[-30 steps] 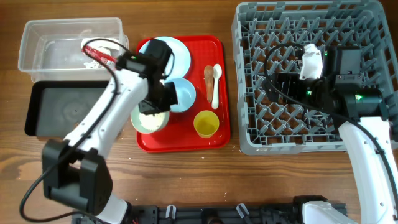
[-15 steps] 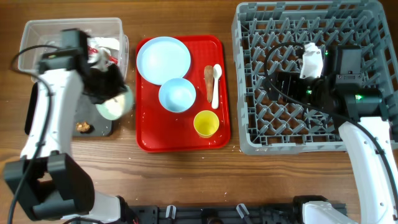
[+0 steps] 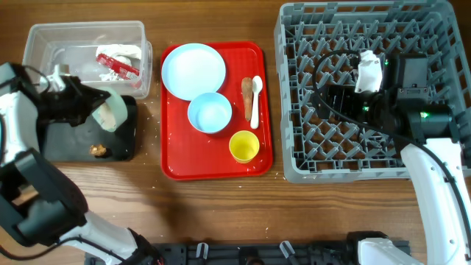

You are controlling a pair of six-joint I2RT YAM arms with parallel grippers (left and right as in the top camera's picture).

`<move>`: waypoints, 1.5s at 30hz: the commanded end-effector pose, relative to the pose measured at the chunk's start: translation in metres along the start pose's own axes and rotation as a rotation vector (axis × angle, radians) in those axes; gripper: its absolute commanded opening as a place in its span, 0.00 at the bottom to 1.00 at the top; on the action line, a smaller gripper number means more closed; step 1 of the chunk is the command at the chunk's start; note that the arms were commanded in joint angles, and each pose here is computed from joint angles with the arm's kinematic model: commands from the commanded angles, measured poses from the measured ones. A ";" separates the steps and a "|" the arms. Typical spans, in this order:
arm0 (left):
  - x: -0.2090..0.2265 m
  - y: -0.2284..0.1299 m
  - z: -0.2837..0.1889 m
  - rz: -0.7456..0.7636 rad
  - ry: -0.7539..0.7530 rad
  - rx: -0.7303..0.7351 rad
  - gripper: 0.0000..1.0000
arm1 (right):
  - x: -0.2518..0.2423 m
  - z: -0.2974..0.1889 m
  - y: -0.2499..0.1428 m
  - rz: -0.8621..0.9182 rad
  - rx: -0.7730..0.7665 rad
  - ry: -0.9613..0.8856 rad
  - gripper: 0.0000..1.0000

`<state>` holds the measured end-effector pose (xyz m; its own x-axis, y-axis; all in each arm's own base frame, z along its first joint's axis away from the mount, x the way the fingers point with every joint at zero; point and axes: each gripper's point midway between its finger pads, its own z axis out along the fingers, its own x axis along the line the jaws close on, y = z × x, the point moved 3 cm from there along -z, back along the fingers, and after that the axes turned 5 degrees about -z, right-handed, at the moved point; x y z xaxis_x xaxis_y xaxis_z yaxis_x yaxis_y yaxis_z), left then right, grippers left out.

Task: Sort waste into correct bins and load items into the dishwasher rack
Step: 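Tip the green bowl over the black tray to pour out the rice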

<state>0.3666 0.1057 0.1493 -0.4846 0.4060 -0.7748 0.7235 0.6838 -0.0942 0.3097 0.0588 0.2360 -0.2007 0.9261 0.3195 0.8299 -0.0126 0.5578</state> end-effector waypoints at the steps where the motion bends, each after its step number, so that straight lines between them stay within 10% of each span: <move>1: -0.014 0.008 -0.014 -0.028 -0.244 0.031 0.04 | 0.003 -0.003 0.006 0.009 -0.016 0.016 1.00; 18: -0.039 0.016 -0.077 -0.077 -0.685 0.023 0.04 | 0.003 -0.003 0.006 0.010 -0.016 0.016 1.00; 45: -0.022 0.010 -0.082 -0.287 -0.620 0.039 0.04 | 0.003 -0.003 0.006 0.036 -0.014 0.016 1.00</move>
<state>0.3493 0.1431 0.2113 -0.2928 -0.1716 -0.9407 0.6582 0.6774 -0.3285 0.3095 0.0588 0.2359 -0.1849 0.9257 0.3300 0.8339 -0.0299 0.5511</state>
